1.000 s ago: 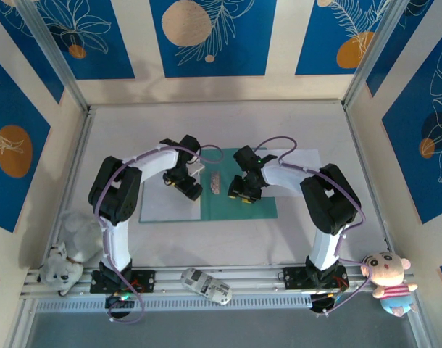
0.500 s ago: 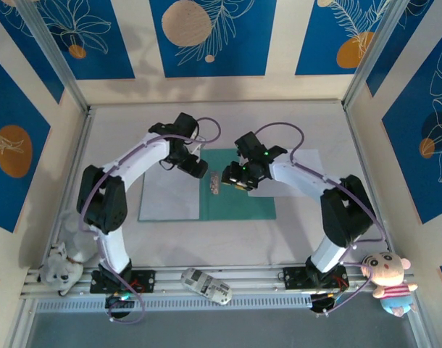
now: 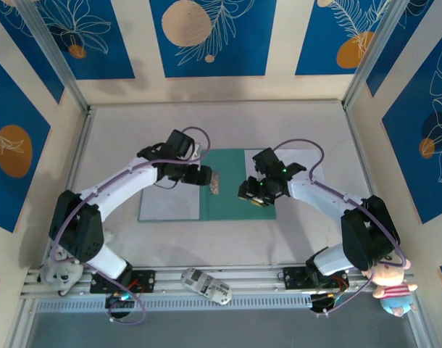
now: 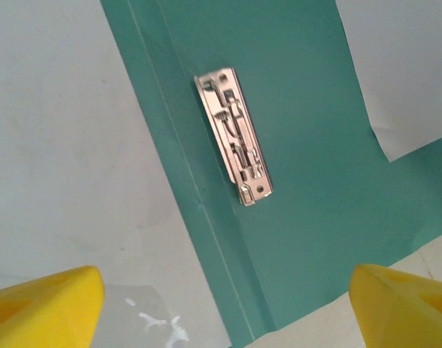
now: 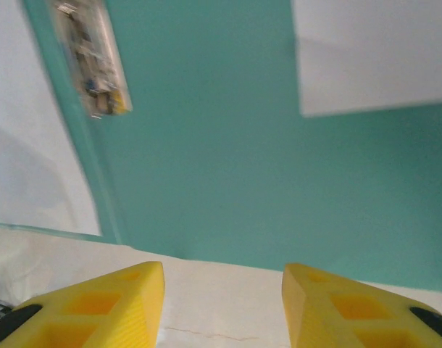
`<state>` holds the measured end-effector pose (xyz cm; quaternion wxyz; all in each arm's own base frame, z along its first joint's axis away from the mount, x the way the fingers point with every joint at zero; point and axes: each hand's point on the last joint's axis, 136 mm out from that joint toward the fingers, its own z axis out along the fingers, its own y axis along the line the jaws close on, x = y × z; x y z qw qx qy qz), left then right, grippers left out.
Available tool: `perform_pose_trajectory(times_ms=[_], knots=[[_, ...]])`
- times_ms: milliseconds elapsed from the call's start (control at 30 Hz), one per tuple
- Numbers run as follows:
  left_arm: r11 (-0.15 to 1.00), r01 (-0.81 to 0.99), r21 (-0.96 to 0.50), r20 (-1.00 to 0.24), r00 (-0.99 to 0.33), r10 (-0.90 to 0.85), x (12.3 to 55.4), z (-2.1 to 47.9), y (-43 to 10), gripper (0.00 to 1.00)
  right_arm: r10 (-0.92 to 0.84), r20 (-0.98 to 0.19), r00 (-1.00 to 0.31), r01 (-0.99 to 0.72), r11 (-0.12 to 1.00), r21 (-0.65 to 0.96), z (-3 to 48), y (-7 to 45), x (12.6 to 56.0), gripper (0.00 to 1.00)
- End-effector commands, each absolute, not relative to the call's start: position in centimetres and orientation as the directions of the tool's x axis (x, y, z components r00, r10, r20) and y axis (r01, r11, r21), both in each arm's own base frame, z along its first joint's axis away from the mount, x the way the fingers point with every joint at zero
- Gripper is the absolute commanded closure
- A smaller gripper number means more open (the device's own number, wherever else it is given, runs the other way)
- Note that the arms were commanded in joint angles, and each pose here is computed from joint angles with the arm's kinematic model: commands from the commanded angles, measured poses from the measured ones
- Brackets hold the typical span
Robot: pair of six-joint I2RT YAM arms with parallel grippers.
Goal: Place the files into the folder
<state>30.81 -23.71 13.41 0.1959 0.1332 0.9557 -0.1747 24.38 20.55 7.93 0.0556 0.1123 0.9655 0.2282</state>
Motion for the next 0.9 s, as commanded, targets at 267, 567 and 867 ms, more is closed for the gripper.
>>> perform_pose_trajectory(times_ms=[267, 567, 867], knots=[[0.938, 0.189, -0.289, -0.195, -0.971, 0.136, 27.3, 6.4, -24.5, 0.12, 0.284, 0.034, -0.958, 0.267, 0.843, 0.467, 4.9, 21.1, 22.1, 0.53], [0.969, 0.156, -0.191, -0.137, -0.982, 0.131, 25.9, 4.0, -21.8, 0.11, 0.259, 0.054, -0.964, 0.254, 0.852, 0.457, 3.9, 22.2, 21.5, 0.53], [0.977, 0.164, -0.14, -0.105, -0.983, 0.15, 25.0, 3.1, -19.7, 0.09, 0.236, 0.041, -0.971, 0.228, 0.86, 0.456, 4.6, 22.9, 21.5, 0.53]])
